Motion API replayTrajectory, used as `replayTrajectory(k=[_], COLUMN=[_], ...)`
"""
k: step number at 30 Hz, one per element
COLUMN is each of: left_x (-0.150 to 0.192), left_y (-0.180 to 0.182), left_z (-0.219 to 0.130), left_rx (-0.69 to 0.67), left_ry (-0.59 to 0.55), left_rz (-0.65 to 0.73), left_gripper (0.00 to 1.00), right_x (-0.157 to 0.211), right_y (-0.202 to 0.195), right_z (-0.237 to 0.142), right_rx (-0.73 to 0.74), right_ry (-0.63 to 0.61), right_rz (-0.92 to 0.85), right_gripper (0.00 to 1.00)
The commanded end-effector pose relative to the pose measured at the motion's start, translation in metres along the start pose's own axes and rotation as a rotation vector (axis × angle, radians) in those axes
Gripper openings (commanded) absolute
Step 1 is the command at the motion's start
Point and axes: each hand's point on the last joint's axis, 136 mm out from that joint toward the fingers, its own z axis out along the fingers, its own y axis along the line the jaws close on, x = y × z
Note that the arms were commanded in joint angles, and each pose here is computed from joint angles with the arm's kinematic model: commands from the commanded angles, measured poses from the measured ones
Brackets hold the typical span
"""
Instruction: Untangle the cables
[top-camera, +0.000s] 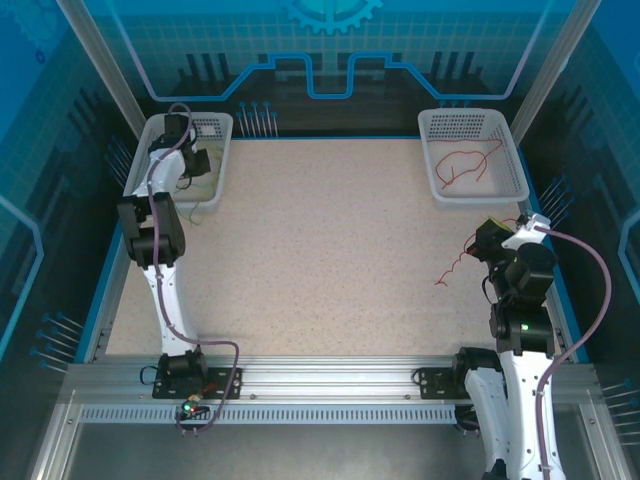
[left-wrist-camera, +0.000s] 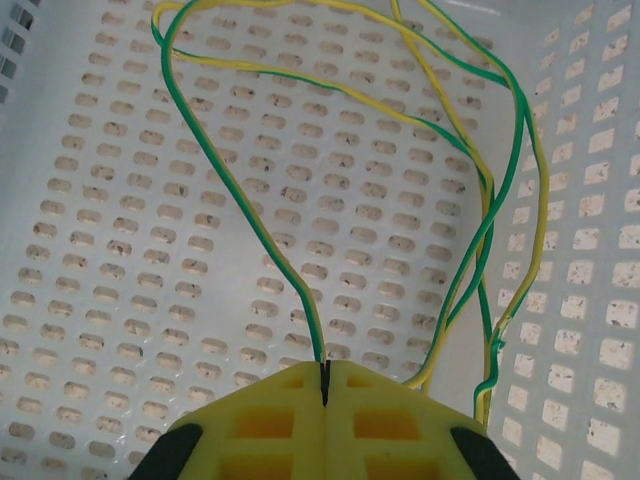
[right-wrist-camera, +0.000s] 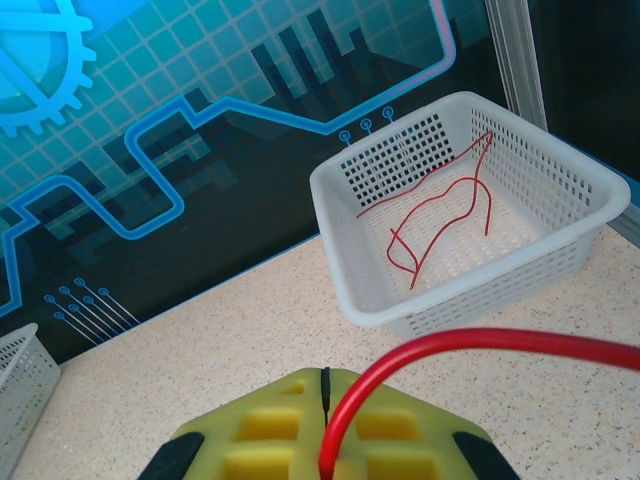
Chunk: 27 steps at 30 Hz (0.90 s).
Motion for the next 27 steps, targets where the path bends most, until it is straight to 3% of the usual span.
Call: replayTrajectory(k=[1, 4, 5, 7, 11, 20, 24, 27], left_x=[-0.003, -0.01, -0.013, -0.02, -0.036, -0.068, -0.074, -0.065], left_y=[-0.001, -0.004, -0.004, -0.007, -0.012, -0.022, -0.034, -0.067], left_z=[-0.001, -0.008, -0.012, -0.022, -0.051, -0.139, -0.192, -0.245], left_rx=[0.001, -0.003, -0.011, -0.02, -0.028, -0.057, -0.031, 0.064], left_ry=[0.021, 0.009, -0.001, -0.027, -0.08, -0.231, -0.318, -0.416], left_rz=[-0.006, 0.007, 0.017, 0.03, 0.038, 0.07, 0.069, 0.068], left_gripper=[0.0, 0.0, 0.05, 0.33, 0.61, 0.81, 0.82, 0.82], right_x=[-0.009, -0.01, -0.011, -0.012, -0.013, -0.011, -0.013, -0.014], right_y=[0.008, 0.009, 0.009, 0.01, 0.011, 0.011, 0.025, 0.056], right_z=[-0.005, -0.006, -0.006, -0.007, -0.008, -0.009, -0.008, 0.002], right_rx=[-0.023, -0.026, -0.026, -0.028, -0.031, -0.034, -0.095, -0.223], right_ry=[-0.022, -0.026, -0.028, -0.031, -0.034, -0.028, -0.028, 0.004], right_rz=[-0.018, -0.014, -0.014, -0.015, -0.013, -0.018, -0.032, -0.069], right_gripper=[0.0, 0.0, 0.0, 0.0, 0.0, 0.0, 0.0, 0.0])
